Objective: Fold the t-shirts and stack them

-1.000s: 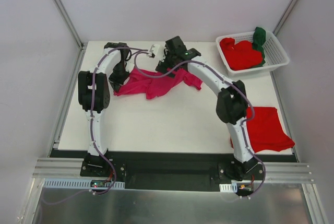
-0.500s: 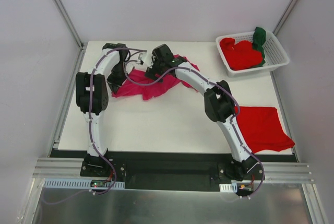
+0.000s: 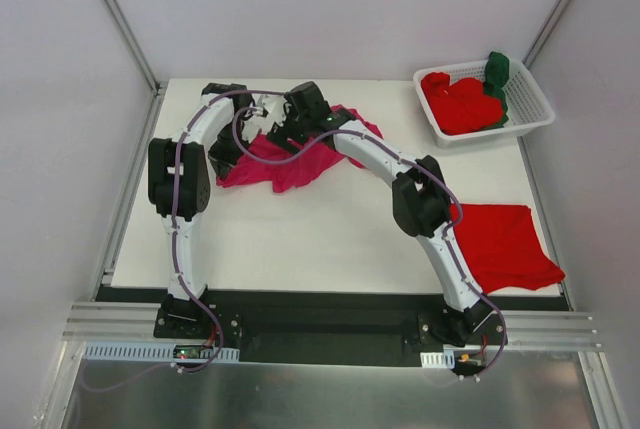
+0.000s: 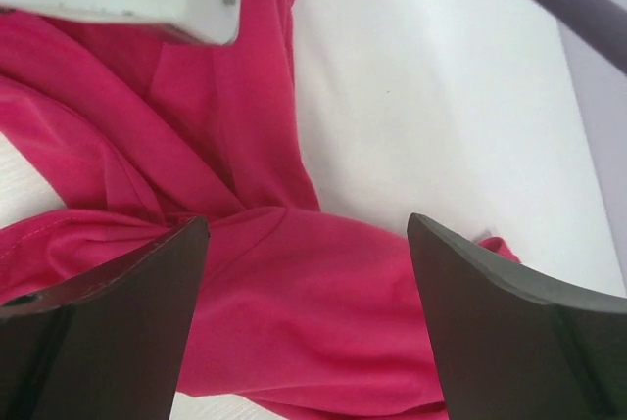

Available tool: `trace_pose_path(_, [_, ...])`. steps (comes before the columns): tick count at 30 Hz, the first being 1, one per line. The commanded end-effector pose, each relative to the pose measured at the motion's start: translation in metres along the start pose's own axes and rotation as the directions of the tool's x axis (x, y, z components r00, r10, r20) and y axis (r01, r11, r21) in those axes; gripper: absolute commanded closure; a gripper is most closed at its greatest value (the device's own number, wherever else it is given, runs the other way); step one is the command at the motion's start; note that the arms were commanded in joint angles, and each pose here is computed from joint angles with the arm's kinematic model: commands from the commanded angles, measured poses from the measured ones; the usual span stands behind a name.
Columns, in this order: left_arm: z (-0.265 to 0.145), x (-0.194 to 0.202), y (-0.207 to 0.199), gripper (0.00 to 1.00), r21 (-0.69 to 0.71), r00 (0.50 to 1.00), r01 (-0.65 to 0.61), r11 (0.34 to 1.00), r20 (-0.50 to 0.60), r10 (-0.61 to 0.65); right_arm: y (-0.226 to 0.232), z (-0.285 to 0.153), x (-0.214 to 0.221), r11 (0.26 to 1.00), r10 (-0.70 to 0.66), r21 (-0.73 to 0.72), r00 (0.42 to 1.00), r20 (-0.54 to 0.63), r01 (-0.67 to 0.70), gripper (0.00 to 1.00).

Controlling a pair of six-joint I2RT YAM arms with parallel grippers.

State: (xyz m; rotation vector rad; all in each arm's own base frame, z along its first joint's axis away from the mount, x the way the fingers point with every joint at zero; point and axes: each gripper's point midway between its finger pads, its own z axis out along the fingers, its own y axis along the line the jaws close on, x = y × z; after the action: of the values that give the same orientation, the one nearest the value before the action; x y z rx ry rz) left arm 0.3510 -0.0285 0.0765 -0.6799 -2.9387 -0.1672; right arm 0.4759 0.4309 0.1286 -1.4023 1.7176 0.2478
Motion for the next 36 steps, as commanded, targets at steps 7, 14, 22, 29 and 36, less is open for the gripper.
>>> trace_pose_path(7, [-0.013, 0.013, 0.007, 1.0, -0.056, 0.999, -0.02, 0.998, -0.027, 0.018, 0.037, -0.01, 0.007, 0.986, 0.097, -0.135, 0.995, -0.019, -0.098, 0.18])
trace_pose_path(14, [-0.018, 0.01, 0.014, 1.0, -0.071, 1.0, -0.009, 0.997, -0.006, 0.009, 0.052, -0.007, 0.022, 0.977, 0.095, -0.187, 0.993, -0.066, -0.105, 0.22])
trace_pose_path(22, [-0.018, 0.012, 0.014, 1.0, -0.068, 1.0, -0.01, 0.998, -0.01, 0.01, 0.069, -0.003, 0.041, 0.965, 0.067, -0.243, 0.991, -0.116, -0.094, 0.34])
trace_pose_path(29, [-0.018, 0.01, 0.013, 1.0, -0.066, 1.0, -0.011, 0.998, -0.006, 0.011, 0.081, -0.006, 0.058, 0.957, 0.023, -0.282, 0.986, -0.165, -0.07, 0.35])
trace_pose_path(36, [-0.018, 0.01, 0.013, 1.0, -0.062, 1.0, -0.013, 0.998, -0.005, 0.012, 0.071, -0.012, 0.061, 0.969, 0.009, -0.242, 0.982, -0.191, -0.056, 0.9])
